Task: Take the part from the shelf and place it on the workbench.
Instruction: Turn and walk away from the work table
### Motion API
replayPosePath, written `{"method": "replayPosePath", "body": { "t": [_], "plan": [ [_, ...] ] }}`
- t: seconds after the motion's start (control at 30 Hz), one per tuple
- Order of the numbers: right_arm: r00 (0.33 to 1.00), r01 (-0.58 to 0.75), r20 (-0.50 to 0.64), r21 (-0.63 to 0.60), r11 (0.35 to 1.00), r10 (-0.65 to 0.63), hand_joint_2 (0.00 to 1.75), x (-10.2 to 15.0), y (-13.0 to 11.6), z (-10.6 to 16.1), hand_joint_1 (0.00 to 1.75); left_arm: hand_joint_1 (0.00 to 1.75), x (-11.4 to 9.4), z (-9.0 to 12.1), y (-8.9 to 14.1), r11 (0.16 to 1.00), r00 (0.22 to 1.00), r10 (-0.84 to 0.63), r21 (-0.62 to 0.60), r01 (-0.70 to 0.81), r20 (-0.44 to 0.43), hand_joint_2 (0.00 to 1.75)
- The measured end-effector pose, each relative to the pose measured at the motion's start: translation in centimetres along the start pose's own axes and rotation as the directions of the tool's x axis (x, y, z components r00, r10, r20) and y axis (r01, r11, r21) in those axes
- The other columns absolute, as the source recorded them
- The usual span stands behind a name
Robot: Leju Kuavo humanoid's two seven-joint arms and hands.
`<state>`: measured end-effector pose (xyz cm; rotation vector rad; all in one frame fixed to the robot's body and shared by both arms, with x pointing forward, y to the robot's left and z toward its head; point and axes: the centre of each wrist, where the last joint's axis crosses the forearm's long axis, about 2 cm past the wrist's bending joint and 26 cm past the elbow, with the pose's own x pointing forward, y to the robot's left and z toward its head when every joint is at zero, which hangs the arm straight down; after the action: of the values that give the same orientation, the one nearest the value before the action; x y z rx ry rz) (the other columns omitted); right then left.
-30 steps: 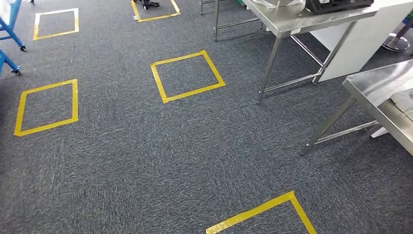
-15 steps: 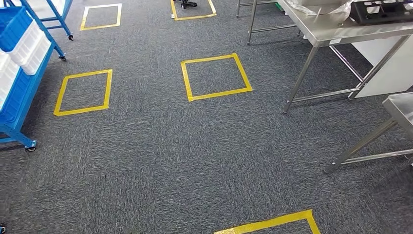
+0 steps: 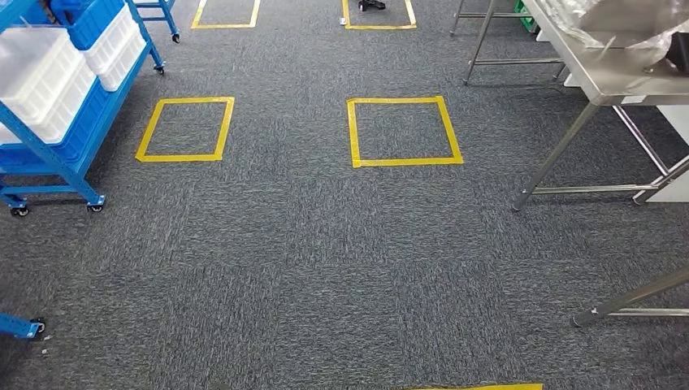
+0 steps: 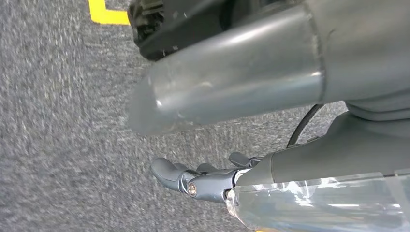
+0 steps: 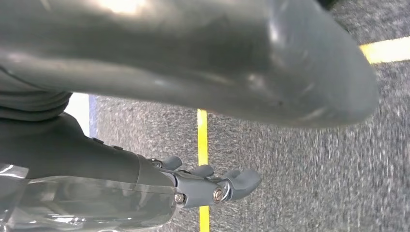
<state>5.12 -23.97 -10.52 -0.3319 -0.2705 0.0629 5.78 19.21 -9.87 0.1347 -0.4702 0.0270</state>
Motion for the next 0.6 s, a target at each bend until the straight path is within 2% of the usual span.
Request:
{"method": "replayPosePath", "body": {
  "t": [0.6],
  "plan": [
    [0.998,-0.056,-0.003,0.024,0.998,0.056,0.00,-1.1,-0.2,0.0,0.00,0.00,0.2,0.1,-0.5,1.000,1.000,0.002,-0.013,-0.002,0.001,0.00]
  ]
}}
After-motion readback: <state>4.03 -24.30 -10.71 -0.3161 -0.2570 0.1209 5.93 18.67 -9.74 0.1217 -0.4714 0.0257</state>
